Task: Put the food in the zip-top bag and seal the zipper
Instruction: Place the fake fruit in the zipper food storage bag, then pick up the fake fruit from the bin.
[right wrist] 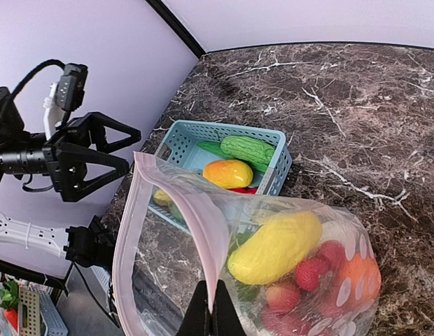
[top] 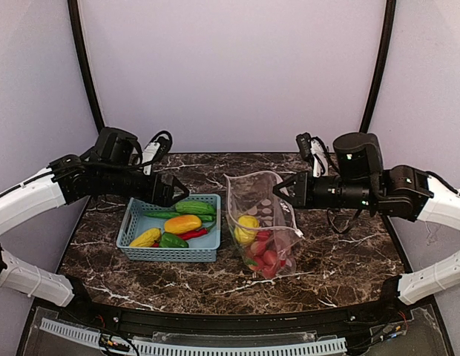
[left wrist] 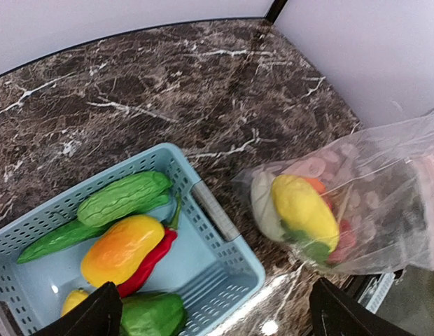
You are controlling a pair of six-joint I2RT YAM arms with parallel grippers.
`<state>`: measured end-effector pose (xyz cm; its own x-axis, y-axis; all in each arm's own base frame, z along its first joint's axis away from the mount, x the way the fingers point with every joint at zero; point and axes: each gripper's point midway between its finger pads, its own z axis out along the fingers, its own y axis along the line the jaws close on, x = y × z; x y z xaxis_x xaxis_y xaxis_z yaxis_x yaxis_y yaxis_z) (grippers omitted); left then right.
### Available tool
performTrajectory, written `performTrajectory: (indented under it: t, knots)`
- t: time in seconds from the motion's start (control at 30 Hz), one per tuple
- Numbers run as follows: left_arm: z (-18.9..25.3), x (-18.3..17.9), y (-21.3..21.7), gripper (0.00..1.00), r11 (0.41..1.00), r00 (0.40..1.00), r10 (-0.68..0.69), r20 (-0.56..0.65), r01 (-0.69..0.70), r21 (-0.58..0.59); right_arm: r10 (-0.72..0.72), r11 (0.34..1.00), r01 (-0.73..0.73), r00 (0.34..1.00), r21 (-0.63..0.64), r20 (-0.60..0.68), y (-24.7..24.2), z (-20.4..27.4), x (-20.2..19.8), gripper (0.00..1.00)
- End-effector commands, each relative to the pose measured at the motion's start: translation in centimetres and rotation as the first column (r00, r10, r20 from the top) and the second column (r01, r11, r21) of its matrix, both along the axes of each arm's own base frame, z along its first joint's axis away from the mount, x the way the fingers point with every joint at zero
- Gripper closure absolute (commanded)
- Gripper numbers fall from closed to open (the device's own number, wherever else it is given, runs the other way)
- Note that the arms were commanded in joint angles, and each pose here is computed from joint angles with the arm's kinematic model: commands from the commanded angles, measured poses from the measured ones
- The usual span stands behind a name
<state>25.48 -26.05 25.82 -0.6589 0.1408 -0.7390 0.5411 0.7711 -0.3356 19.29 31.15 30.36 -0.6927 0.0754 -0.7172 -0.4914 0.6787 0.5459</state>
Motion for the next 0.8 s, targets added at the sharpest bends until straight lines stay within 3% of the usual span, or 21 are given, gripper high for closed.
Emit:
performTrajectory:
  t: [0.0,0.47,0.77]
  knots:
    - [-4.2,-0.4,1.9,0.06,0.973,0.990,-0.124,-0.065,0.134,0.187,-0.007,1.000,0.006,1.000,0.027,0.026,-0.3,0.9,-0.1,1.00]
    - [-13.6,2.9,1.3,0.06,0.924,0.952,-0.231,-0.203,0.280,0.261,-0.023,0.999,0.022,0.999,0.037,0.026,-1.3,1.3,-0.3,1.00]
    - [-16.1,5.2,2.1,0.06,0.911,0.961,-0.218,-0.173,0.263,0.318,-0.015,0.999,0.014,1.000,0.034,0.025,-1.0,1.4,-0.2,1.00]
